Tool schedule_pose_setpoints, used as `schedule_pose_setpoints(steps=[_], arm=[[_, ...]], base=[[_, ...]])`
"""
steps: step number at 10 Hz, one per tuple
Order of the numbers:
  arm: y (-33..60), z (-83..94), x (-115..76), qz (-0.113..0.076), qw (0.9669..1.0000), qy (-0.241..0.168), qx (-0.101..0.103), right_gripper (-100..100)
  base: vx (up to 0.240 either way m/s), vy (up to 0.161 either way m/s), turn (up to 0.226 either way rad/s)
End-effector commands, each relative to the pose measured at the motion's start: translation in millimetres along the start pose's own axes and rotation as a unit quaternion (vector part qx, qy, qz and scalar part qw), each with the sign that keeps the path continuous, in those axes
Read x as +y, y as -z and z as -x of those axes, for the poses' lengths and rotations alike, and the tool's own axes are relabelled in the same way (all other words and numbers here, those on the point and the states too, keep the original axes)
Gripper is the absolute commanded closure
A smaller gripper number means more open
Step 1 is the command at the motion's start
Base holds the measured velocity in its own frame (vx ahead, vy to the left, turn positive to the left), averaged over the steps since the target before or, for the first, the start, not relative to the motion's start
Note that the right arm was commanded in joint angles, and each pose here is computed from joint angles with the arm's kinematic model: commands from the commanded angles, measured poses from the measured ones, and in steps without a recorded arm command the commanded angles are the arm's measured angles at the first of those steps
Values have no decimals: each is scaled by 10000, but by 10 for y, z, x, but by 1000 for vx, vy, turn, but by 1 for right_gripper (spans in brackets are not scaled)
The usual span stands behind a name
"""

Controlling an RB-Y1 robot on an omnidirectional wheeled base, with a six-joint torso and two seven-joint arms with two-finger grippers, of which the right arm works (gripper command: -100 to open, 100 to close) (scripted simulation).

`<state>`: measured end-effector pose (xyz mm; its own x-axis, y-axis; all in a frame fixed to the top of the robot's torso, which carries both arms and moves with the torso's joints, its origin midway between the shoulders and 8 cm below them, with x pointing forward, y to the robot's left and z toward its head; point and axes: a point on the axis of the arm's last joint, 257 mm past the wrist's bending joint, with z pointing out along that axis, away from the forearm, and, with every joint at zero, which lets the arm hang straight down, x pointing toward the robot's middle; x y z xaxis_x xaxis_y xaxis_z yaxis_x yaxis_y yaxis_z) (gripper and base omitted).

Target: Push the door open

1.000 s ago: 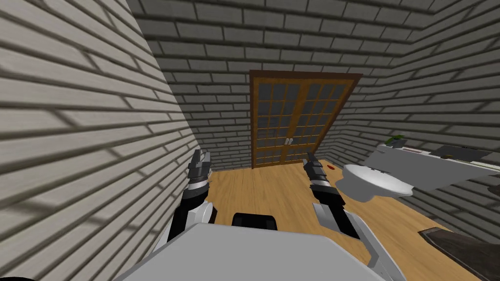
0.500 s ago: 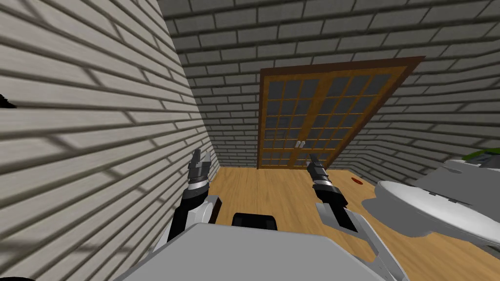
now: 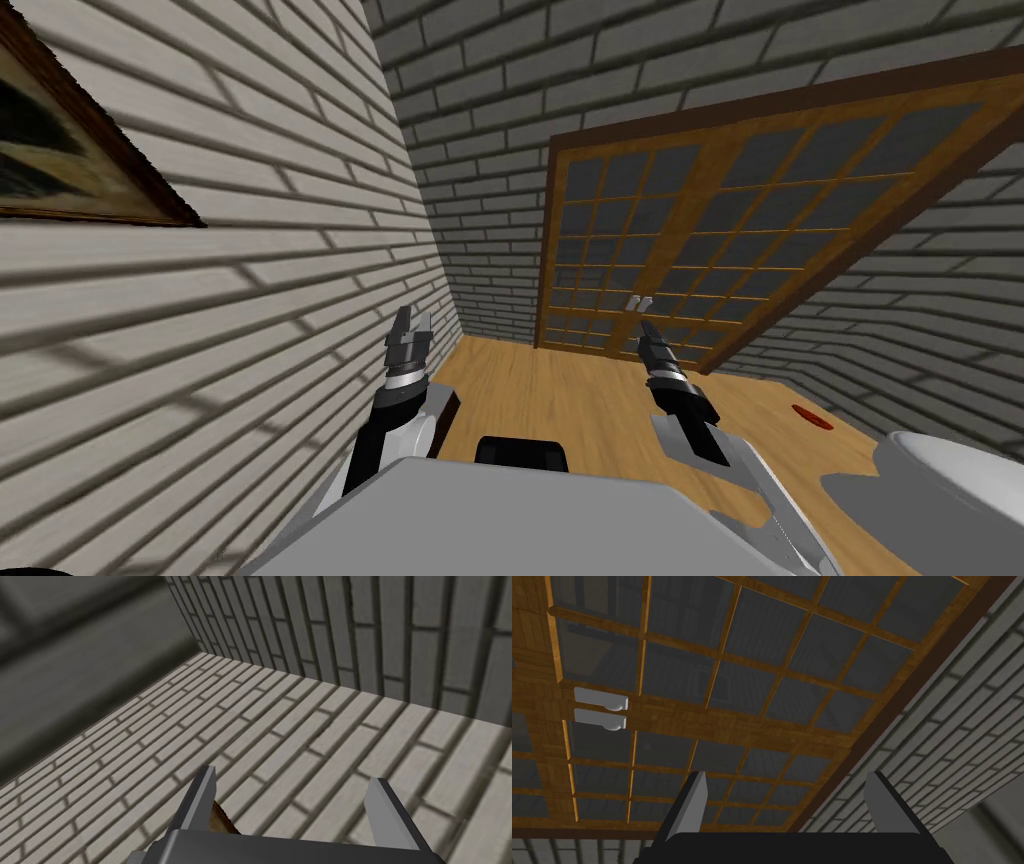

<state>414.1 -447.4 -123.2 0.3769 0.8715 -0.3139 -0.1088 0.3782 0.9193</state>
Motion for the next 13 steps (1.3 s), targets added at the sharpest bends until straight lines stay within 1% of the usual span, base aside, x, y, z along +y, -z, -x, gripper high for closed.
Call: schedule_pose_setpoints(steps=[1,2,4,5,6,7,8,9,10,11,12,13], arm=[[-34,130,-163,-225,9996,101,-138,-100],[-40,172,-212,-295,9993,133,-183,-100],[-52,345,-403,-573,9973,254,-372,-100],[-52,440,-502,-718,9958,313,-476,-100],[-51,490,-554,-795,9948,341,-533,-100],[-44,592,-655,-947,9926,397,-648,-100],[-38,644,-706,-1023,9913,423,-707,-100],[-24,748,-804,-1175,9885,474,-826,-100],[-16,801,-853,-1250,9869,498,-887,-100],[6,907,-949,-1400,9835,544,-1011,-100],[18,961,-996,-1474,9816,565,-1073,-100],[46,1068,-1088,-1622,9775,607,-1200,-100]], base=[[-7,-135,379],[-20,-123,270],[-22,-132,324],[-34,-148,397],[-21,-140,270],[6,-124,328],[-14,-138,255],[0,-148,360],[-21,-141,318],[-32,-163,301],[-22,-154,244],[-30,-138,405]])
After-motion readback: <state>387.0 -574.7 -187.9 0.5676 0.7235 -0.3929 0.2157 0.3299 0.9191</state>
